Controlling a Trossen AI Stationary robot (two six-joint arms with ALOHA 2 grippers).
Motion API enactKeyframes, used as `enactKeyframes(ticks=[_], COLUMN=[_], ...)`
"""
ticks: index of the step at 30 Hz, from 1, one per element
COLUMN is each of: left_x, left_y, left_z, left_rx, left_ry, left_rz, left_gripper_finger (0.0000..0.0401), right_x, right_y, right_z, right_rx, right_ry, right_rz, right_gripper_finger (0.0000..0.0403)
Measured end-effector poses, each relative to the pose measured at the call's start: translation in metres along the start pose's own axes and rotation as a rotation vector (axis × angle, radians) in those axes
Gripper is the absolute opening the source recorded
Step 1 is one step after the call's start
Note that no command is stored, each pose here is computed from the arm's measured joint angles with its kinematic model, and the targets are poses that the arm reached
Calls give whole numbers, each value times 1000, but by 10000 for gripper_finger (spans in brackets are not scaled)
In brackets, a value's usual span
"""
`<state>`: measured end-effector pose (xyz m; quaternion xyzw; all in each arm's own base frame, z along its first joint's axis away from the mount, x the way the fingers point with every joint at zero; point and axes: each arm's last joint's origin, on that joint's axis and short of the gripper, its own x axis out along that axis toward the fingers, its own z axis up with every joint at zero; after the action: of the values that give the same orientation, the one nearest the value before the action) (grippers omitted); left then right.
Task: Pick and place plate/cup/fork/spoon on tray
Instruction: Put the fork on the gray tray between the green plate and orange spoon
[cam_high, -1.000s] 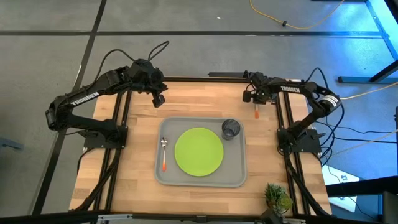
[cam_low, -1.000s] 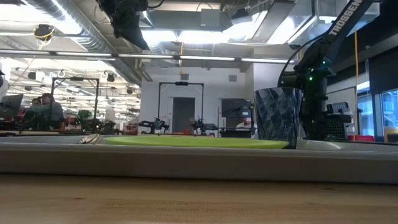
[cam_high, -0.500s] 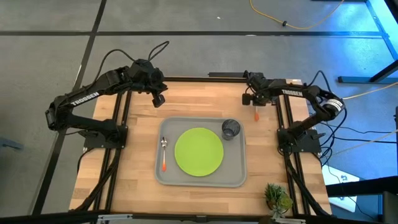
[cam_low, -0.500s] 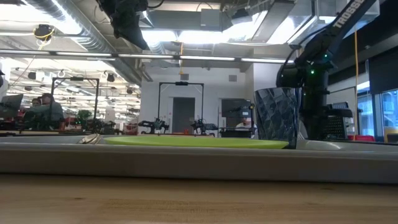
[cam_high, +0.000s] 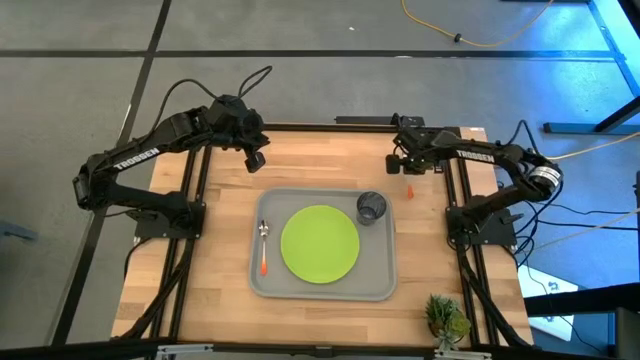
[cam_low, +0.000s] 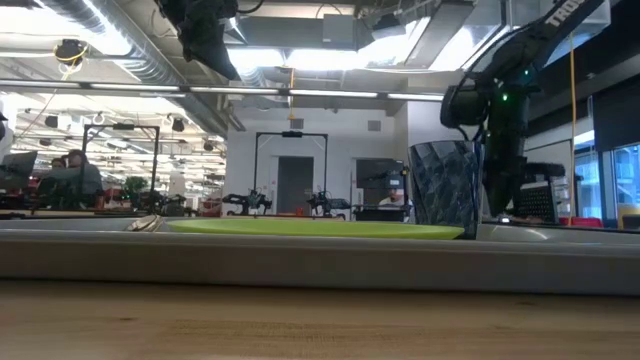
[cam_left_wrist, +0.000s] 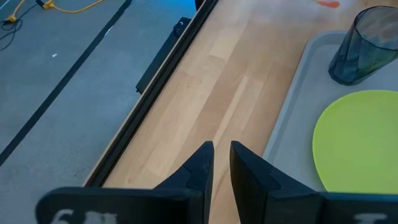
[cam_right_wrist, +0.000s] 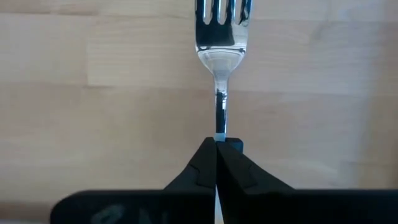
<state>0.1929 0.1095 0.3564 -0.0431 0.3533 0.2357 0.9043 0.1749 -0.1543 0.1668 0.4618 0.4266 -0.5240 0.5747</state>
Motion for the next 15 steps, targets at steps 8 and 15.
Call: enactKeyframes(ticks=[8, 15], left_x=[0, 0], left_y=[0, 0], left_z=[0, 0], left_rx=[0, 0], left_ry=[0, 0], left_rz=[0, 0], left_gripper_finger=[45, 45], right_x=[-50, -95], right_y=[16, 35], right_z=[7, 15], right_rx=[-82, -124], right_ry=[-34, -116], right_rz=[-47, -25], right_gripper_finger=[0, 0])
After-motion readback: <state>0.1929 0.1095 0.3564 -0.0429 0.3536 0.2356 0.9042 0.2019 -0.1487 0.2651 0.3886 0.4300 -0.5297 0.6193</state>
